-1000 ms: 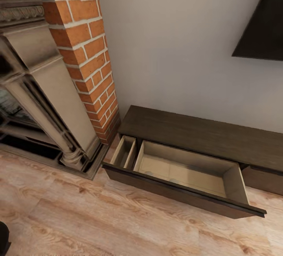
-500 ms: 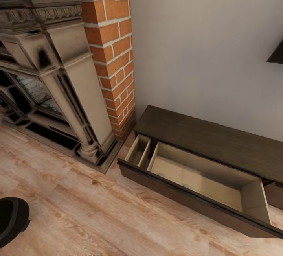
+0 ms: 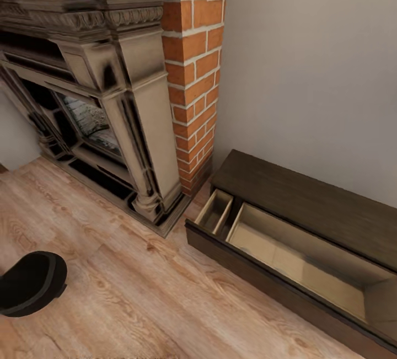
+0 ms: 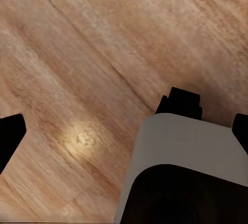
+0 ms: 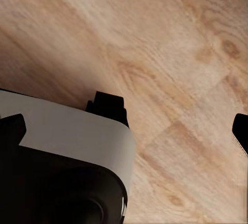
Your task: Place each of the two pumpkins and all three candles from the living room inside a cabinet in the living room (use any cabinet), then make sure every cabinet is closed, and position the cauldron so it is next to a table in the living room.
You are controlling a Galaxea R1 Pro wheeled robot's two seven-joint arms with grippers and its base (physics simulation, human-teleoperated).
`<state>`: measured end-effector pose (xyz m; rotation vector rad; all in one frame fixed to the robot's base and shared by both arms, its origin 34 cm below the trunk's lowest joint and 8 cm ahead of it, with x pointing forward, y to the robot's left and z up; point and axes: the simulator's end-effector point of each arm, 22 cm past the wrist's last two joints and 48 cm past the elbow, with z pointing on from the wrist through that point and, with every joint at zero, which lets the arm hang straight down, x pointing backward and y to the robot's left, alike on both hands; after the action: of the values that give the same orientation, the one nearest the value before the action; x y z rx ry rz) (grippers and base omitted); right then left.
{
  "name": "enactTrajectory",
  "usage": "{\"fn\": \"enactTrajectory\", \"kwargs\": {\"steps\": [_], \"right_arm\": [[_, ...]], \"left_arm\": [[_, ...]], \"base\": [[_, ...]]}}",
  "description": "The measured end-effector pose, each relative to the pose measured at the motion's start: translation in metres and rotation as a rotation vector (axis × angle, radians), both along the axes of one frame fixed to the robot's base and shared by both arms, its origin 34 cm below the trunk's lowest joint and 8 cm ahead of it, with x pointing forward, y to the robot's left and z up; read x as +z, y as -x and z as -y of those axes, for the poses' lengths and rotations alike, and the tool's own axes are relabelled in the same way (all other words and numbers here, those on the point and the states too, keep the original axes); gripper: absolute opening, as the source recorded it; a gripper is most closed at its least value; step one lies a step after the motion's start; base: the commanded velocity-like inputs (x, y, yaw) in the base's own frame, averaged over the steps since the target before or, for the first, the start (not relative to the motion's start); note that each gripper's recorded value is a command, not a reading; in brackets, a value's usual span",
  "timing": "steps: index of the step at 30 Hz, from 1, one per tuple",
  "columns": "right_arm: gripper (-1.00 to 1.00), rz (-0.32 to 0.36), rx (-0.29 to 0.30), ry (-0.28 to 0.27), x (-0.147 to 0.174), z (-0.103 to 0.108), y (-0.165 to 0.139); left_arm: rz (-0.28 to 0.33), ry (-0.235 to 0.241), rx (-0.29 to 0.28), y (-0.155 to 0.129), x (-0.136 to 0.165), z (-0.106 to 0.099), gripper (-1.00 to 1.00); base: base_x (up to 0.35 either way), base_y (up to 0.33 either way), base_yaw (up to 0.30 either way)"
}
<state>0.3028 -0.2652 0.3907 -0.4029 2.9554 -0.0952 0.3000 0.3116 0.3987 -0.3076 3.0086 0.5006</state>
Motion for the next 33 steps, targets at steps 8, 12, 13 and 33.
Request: {"fn": "enactTrajectory", "kwargs": {"steps": [8, 12, 13, 33], "right_arm": [[1.0, 0.0, 0.0, 0.0, 0.0, 0.0001, 0.0001], [1.0, 0.0, -0.001, 0.001, 0.0, 0.0008, 0.0], [1.0, 0.0, -0.001, 0.001, 0.0, 0.001, 0.0], [1.0, 0.0, -0.001, 0.002, 0.0, 0.0013, 0.0]], "left_arm": [[0.0, 0.0, 0.0, 0.0, 0.0, 0.0, 1.0], [0.0, 0.0, 0.0, 0.0, 0.0, 0.0, 1.0], [0.0, 0.0, 0.0, 0.0, 0.0, 0.0, 1.0], [0.0, 0.0, 0.0, 0.0, 0.0, 0.0, 1.0]], "base": [[0.0, 0.0, 0.29], [0.0, 0.0, 0.29], [0.0, 0.0, 0.29], [0.0, 0.0, 0.29]]}}
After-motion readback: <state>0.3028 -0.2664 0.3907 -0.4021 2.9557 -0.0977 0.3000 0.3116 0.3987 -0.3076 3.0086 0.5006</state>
